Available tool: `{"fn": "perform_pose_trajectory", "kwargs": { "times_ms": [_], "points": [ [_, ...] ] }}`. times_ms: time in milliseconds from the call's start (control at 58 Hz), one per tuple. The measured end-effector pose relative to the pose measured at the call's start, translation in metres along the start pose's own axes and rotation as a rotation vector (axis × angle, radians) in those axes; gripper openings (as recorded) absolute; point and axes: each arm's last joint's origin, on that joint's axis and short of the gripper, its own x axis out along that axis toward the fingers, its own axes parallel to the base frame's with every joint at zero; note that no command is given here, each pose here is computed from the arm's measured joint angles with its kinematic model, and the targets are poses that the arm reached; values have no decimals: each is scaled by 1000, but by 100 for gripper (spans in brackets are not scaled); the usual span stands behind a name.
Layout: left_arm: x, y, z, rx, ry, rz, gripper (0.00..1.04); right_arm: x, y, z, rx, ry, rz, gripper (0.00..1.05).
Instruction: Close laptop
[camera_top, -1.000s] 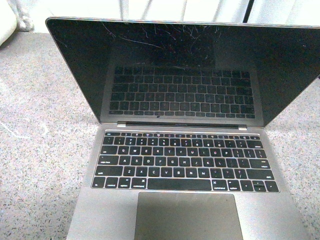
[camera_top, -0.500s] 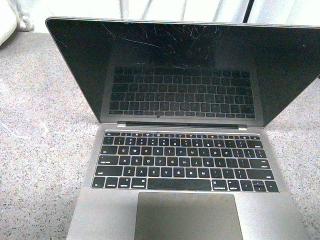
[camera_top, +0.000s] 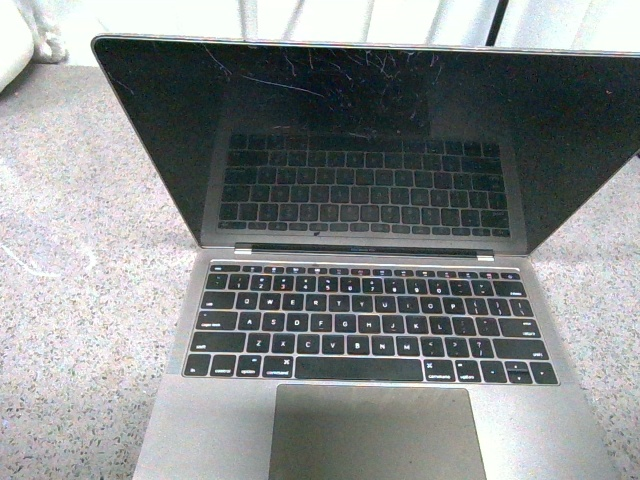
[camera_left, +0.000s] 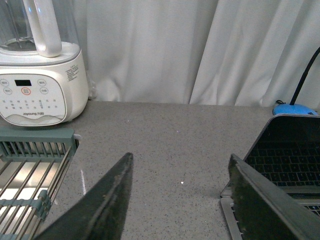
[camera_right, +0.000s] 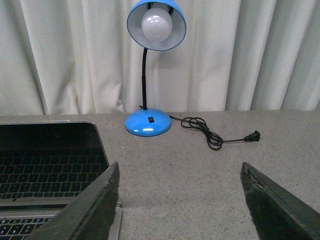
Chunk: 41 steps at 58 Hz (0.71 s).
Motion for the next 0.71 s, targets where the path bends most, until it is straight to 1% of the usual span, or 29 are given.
{"fn": "perform_pose_trajectory", "kwargs": {
  "times_ms": [34, 52, 86, 155, 190, 207, 276, 293, 328, 448, 483, 517, 569, 655, 707],
  "points": [
    [0, 0, 0, 0, 0, 0, 49, 0, 0, 0, 0, 0, 0, 52],
    [0, 0, 0, 0, 0, 0, 47, 0, 0, 0, 0, 0, 0, 50],
    [0, 0, 0, 0, 0, 0, 40, 0, 0, 0, 0, 0, 0, 45],
    [0, 0, 0, 0, 0, 0, 29, 0, 0, 0, 0, 0, 0, 33],
    [0, 0, 0, 0, 0, 0, 22, 0, 0, 0, 0, 0, 0, 27],
    [0, 0, 0, 0, 0, 0, 20, 0, 0, 0, 0, 0, 0, 24],
    [0, 0, 0, -2, 0, 0, 4, 0, 0, 0, 0, 0, 0, 8],
    [0, 0, 0, -2, 0, 0, 4, 0, 0, 0, 0, 0, 0, 4],
    [0, 0, 0, 0, 0, 0, 4, 0, 0, 0, -3, 0, 0, 1],
    [0, 0, 0, -10, 3, -6, 4, 0, 0, 0, -2, 0, 0, 1],
    [0, 0, -2, -47, 35, -38, 4, 0, 0, 0, 2, -1, -14, 1],
    [1, -1, -6, -114, 88, -74, 4, 1, -1, 1, 18, -10, -81, 1],
    [3, -2, -9, -187, 129, -78, 4, 2, -2, 3, 34, -22, -149, 1],
    [6, -4, -9, -278, 144, -85, 4, 5, -4, 2, 54, -14, -156, 1],
    [8, -5, -8, -302, 146, -86, 4, 7, -6, 2, 60, -2, -150, 1]
  ]
}}
